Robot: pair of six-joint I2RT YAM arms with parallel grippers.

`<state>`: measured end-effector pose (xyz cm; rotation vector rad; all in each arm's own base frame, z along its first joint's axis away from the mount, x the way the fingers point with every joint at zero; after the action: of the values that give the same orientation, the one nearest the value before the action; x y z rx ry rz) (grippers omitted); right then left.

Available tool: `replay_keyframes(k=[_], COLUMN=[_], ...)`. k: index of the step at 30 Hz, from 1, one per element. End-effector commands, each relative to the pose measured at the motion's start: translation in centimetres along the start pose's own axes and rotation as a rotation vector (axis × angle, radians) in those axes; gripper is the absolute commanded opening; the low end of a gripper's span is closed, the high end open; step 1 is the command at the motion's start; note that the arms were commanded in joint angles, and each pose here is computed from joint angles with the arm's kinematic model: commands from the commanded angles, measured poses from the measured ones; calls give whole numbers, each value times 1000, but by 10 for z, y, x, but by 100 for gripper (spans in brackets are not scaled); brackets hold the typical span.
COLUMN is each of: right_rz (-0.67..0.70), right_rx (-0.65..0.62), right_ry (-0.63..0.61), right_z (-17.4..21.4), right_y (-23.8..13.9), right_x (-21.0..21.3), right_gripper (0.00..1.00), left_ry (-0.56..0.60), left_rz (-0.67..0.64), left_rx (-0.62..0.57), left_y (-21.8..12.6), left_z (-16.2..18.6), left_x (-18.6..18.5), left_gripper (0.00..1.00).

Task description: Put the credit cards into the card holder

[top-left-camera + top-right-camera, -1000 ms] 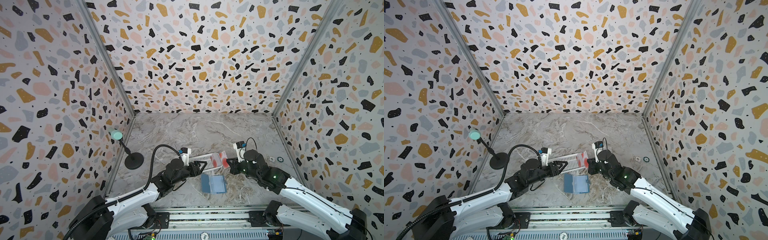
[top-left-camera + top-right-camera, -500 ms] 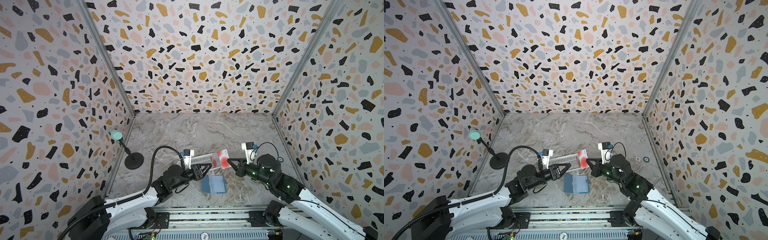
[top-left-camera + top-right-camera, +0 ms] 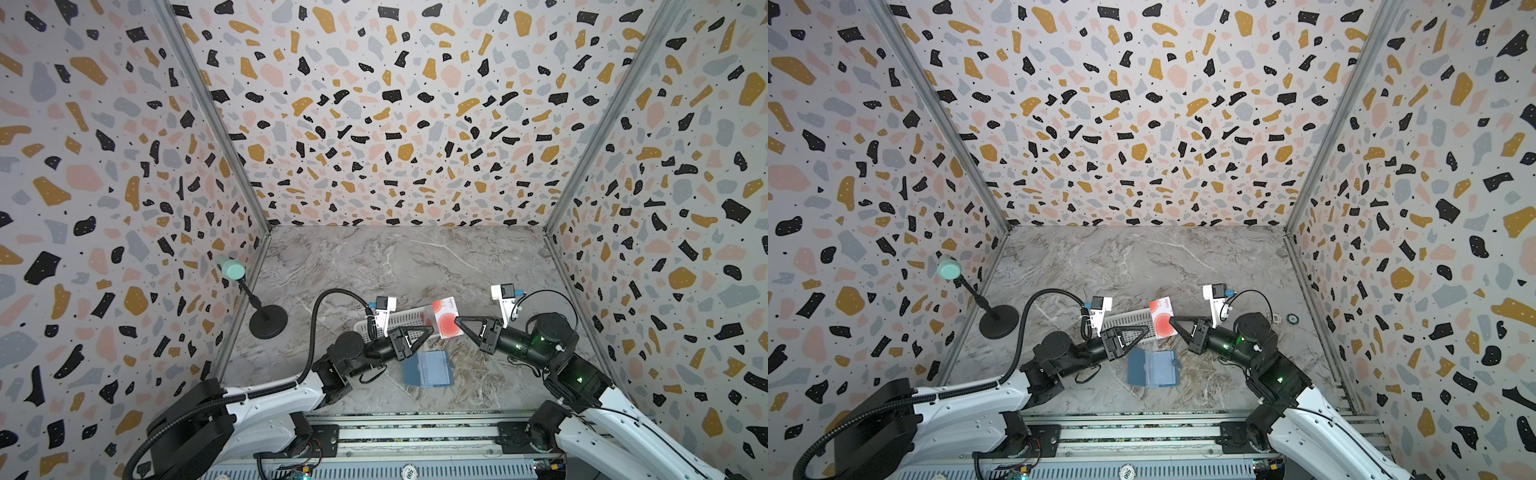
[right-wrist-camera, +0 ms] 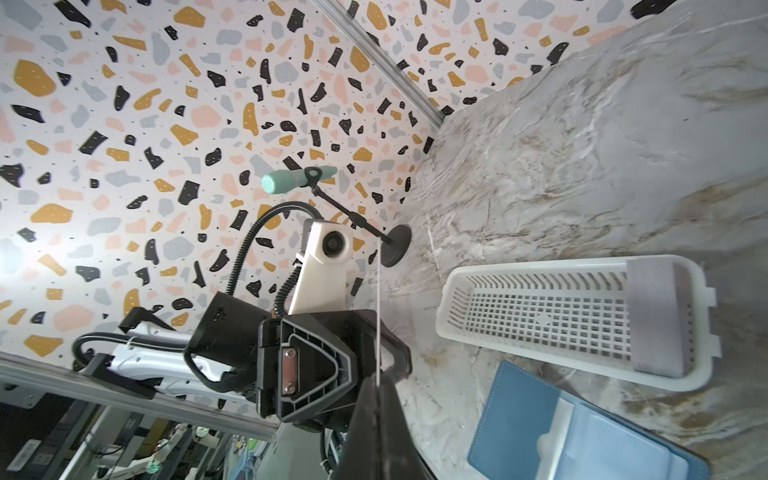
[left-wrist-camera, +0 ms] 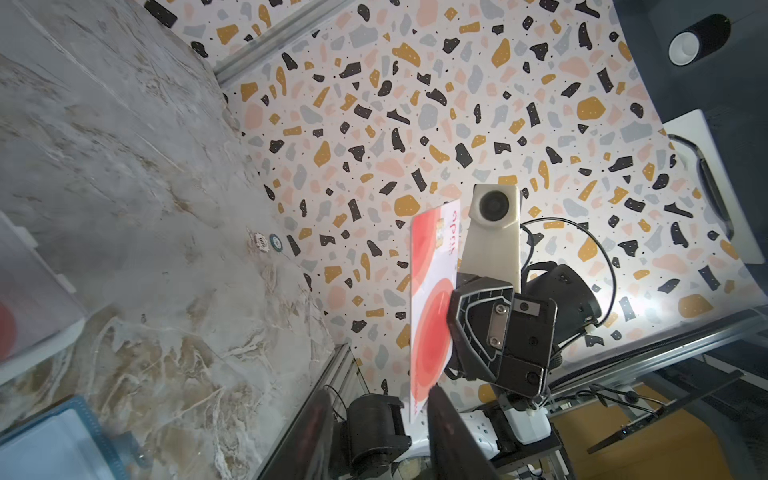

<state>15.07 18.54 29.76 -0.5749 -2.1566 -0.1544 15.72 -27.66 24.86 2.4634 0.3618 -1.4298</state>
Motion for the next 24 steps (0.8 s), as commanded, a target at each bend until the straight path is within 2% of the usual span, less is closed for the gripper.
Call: replay_keyframes(k=[1,6,18,24], right_rz=[-95,-130,-117,-89], right_rx=[-5,11,19,23], right_ry=[7,28,82,101], right_z=[-4,-2,6,10], right_y=[-1,2,6,7], right_x=[15,15,-1,-8], right_gripper=[0,0,0,8], left_ry=[17,0,-22,-29], left_rz=[146,177,199,175], left_rx=[-37,-48,-83,-102], left_y=[6,7,6,5], left_z=[-10,-11,-16,-17], left_x=[-34,-39,-42,-36], left_gripper=[40,37,17,7])
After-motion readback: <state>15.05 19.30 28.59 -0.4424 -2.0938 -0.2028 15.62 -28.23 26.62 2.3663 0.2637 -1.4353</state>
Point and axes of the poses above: each gripper's point midway between its finger pads, its own y axis out along the fingers, its own x axis along the line the jaws close on, z = x × y, the point moved 5 cm from there along -y, back along the fingers, and after that the axes turned 2 degrees about y, right-handed, at the moved point
